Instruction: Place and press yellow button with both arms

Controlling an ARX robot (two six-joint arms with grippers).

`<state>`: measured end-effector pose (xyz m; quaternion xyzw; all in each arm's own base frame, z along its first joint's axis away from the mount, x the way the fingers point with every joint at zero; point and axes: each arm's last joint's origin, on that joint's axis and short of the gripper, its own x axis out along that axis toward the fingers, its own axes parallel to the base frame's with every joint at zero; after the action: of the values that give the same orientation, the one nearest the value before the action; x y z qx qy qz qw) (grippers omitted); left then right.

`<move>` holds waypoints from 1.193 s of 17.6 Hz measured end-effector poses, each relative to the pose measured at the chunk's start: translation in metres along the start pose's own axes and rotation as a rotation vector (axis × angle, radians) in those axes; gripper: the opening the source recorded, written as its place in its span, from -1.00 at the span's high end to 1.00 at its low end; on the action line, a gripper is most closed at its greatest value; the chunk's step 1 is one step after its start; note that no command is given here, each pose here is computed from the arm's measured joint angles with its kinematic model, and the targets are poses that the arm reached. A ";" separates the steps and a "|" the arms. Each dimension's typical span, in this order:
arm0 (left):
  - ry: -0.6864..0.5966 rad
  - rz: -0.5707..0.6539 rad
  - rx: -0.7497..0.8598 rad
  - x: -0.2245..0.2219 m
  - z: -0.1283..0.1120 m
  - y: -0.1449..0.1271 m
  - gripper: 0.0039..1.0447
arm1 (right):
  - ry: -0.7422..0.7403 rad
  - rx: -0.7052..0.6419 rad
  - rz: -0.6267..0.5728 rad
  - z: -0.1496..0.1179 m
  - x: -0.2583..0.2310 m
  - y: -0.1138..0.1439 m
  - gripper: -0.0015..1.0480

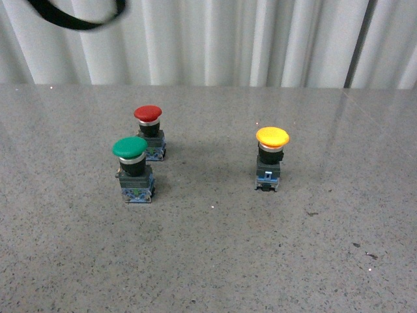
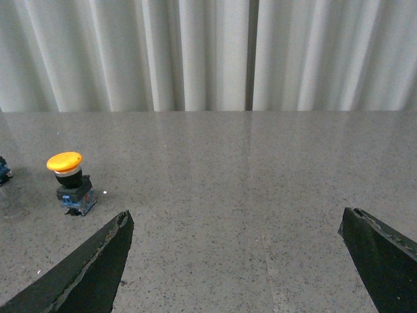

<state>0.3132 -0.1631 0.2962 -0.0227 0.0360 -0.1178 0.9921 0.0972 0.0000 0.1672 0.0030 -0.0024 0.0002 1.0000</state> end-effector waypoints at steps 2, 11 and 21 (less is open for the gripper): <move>-0.082 0.075 0.141 -0.054 0.017 0.040 -0.88 | 0.000 0.000 0.000 0.000 0.000 0.000 -0.87; -0.080 0.248 0.086 -0.205 -0.059 0.111 0.04 | 0.000 0.000 0.000 0.000 0.000 0.000 -0.87; -0.066 0.237 0.049 -0.220 -0.111 0.119 0.97 | 0.000 0.000 0.000 0.000 0.000 0.000 -0.87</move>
<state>0.1188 0.0000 0.1939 0.0018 0.0028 0.0000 1.0000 0.0972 0.0000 0.1671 0.0030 -0.0022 0.0000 1.0000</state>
